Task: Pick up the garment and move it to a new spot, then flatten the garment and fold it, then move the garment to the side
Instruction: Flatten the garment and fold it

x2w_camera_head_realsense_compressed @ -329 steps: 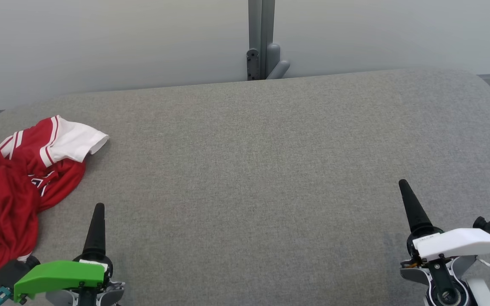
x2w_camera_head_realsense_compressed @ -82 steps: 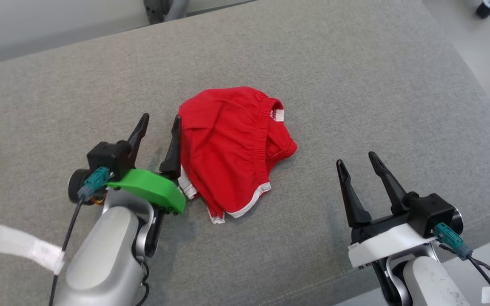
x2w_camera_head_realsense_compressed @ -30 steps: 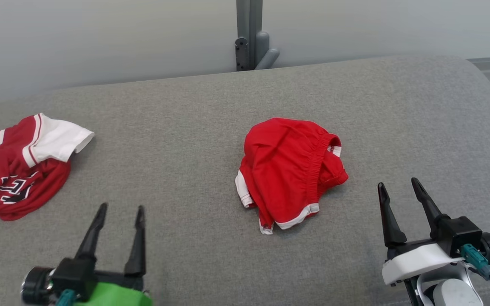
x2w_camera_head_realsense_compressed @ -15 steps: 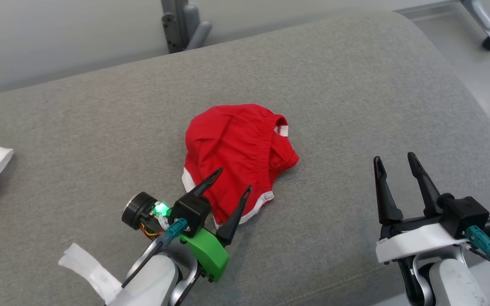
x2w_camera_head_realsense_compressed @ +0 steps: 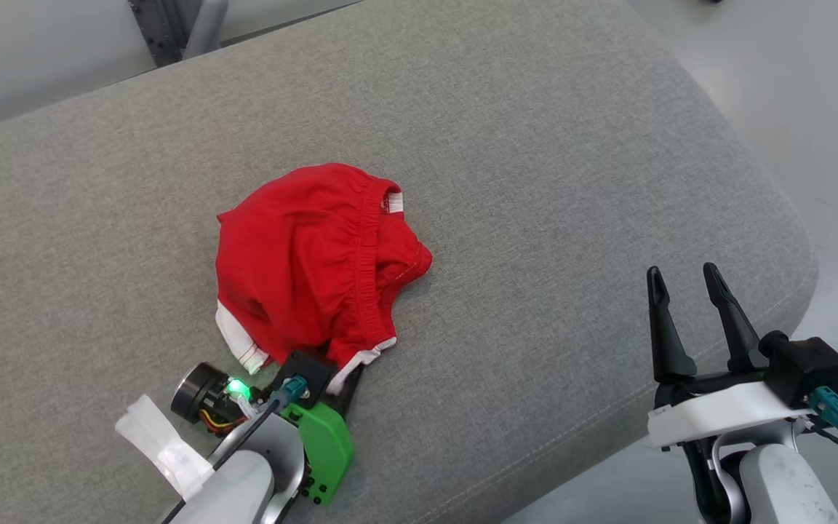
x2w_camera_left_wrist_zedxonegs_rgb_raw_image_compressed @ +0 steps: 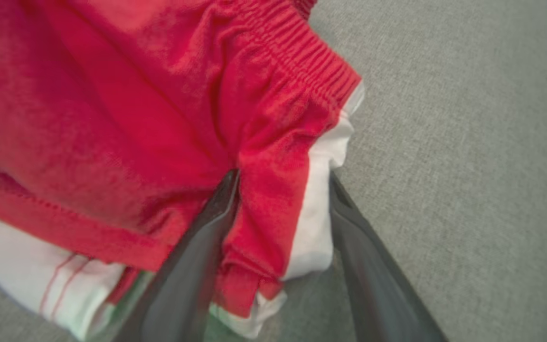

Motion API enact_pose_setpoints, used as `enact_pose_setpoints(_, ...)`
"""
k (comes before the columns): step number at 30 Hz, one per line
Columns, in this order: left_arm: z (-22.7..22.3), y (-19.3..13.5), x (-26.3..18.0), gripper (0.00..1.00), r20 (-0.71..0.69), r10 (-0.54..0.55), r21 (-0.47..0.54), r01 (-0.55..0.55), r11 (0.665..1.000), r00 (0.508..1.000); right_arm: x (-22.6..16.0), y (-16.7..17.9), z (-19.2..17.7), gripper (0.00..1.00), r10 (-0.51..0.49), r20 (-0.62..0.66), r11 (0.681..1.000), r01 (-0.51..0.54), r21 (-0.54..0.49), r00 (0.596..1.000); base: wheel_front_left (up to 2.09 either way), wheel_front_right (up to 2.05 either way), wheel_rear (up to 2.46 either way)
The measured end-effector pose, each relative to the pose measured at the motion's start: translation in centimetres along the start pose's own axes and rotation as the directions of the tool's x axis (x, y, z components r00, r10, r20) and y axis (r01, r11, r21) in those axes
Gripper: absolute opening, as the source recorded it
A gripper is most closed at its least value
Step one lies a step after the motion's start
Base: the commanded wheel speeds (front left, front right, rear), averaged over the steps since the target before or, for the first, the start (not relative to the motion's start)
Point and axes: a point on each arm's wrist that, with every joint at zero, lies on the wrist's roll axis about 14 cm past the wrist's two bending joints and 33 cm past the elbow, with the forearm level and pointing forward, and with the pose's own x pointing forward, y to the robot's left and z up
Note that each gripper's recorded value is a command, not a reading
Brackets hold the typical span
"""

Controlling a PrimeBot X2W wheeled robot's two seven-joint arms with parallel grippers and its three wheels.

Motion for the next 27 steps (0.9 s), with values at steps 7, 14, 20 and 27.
enact_pose_setpoints(7, 6.2, -2.1, 0.4, 0.0, 0.197, -0.036, -0.191, 0.075, 0.979, 0.98, 0.5, 0.5, -0.2, 1.0, 0.016, -0.003, 1.0, -0.016, 0.0, 1.0, 0.0, 0.0, 0.0)
enact_pose_setpoints(14, 17.7, -1.3, -2.9, 0.0, 0.533, 0.028, -0.397, 0.221, 0.891, 0.846, 0.7, 2.2, -0.1, 1.0, 0.067, 0.006, 0.998, -0.067, 0.017, 0.998, 0.0, 0.0, 0.0)
enact_pose_setpoints(20, 27.7, 2.0, -8.8, 0.0, 0.751, 0.246, -0.555, 0.383, 0.738, 0.613, 0.5, 2.8, 0.2, 1.0, 0.088, 0.018, 0.996, -0.089, 0.033, 0.996, 0.0, 0.0, 0.0)
enact_pose_setpoints(27, 28.8, 3.8, -8.9, 0.0, 0.721, 0.384, -0.621, 0.292, 0.727, 0.576, 0.1, 2.9, 0.6, 1.0, 0.091, 0.029, 0.995, -0.093, 0.042, 0.995, 0.0, 0.0, 0.0)
